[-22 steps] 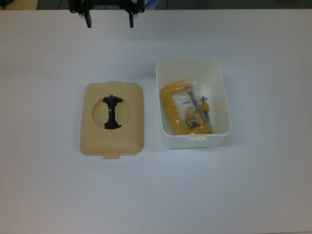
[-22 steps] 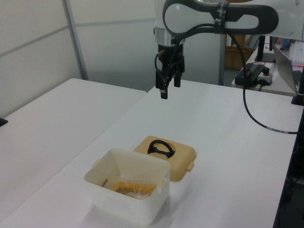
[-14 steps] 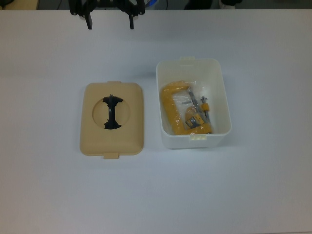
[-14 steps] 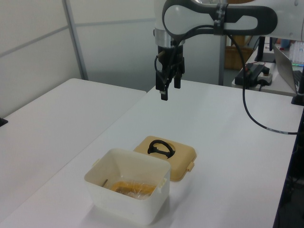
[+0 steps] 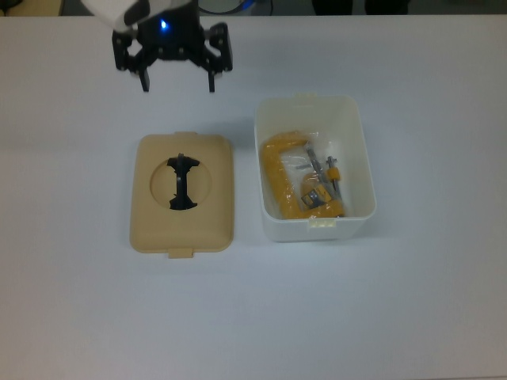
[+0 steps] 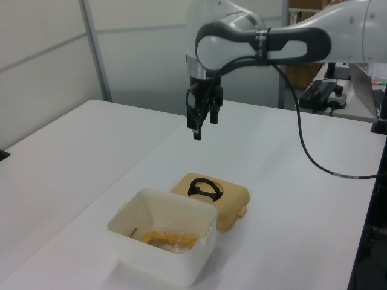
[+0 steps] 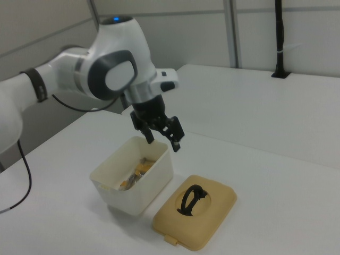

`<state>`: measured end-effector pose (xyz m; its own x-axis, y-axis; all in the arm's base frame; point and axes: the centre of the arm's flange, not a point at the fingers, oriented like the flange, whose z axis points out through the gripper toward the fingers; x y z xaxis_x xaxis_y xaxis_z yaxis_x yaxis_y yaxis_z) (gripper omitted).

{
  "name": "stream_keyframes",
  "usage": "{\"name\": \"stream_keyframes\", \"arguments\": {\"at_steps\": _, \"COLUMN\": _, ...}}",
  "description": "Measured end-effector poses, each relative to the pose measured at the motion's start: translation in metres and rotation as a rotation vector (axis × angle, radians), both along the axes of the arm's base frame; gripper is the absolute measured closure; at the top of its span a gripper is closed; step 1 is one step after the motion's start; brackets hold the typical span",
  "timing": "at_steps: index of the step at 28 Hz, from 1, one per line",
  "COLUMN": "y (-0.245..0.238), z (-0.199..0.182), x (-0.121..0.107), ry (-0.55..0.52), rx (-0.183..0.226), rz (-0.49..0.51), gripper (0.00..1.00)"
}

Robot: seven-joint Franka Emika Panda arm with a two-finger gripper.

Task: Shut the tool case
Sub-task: 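Move the gripper down toward the black handle of the beige lid, then grasp the black handle of the beige lid with the gripper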

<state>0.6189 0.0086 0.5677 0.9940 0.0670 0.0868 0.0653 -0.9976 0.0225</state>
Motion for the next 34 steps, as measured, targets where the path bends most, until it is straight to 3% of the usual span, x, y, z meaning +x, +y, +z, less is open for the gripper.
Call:
{"name": "stream_keyframes", "arguments": {"at_steps": 9, "y": -0.001, "z": -0.065, "x": 0.010, "ry": 0.043, "rx": -0.010, "rz": 0.003, "gripper": 0.00}}
{"name": "stream_keyframes", "arguments": {"at_steps": 19, "y": -0.018, "z": -0.097, "x": 0.004, "ry": 0.105, "rx": -0.010, "rz": -0.025, "gripper": 0.00}}
{"name": "stream_keyframes", "arguments": {"at_steps": 34, "y": -0.027, "z": -0.168, "x": 0.027, "ry": 0.119, "rx": -0.020, "rz": -0.036, "gripper": 0.01}}
